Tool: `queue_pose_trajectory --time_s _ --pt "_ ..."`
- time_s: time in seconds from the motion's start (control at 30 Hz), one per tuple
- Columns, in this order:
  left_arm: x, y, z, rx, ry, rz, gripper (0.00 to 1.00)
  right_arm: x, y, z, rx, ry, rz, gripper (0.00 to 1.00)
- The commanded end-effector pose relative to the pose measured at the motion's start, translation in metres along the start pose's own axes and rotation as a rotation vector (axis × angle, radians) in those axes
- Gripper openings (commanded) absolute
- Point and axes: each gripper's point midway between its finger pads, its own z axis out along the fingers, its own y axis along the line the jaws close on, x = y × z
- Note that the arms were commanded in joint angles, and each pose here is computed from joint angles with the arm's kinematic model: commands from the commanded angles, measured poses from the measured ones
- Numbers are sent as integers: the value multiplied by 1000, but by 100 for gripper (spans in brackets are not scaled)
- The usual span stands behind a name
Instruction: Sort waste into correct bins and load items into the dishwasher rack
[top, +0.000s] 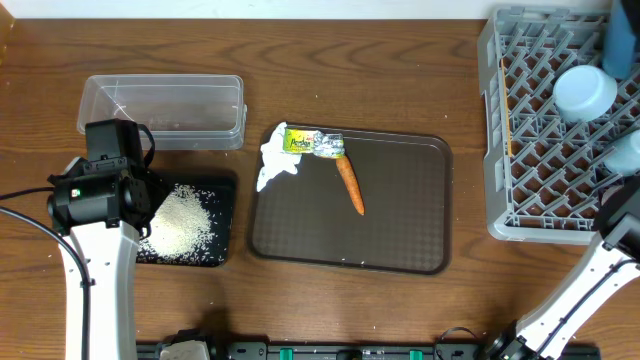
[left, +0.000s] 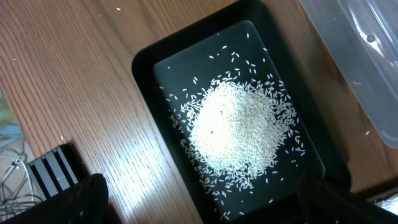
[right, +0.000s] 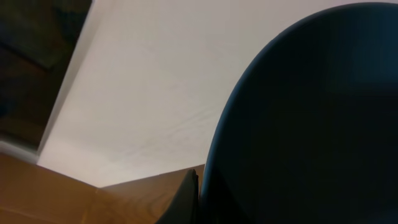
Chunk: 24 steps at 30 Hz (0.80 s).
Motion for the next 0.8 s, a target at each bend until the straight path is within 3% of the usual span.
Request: queue_pose_trajectory --time_s 0.0,0.33,0.77 --pt "-3 1 -2 1 -6 -13 99 -6 -32 -26 72 -35 117 1" --pt "-3 1 -2 1 -6 -13 99 -5 -45 -47 85 -28 173 1" --pt "-3 1 -2 1 -6 -13 99 -26 -15 -40 -33 -67 173 1"
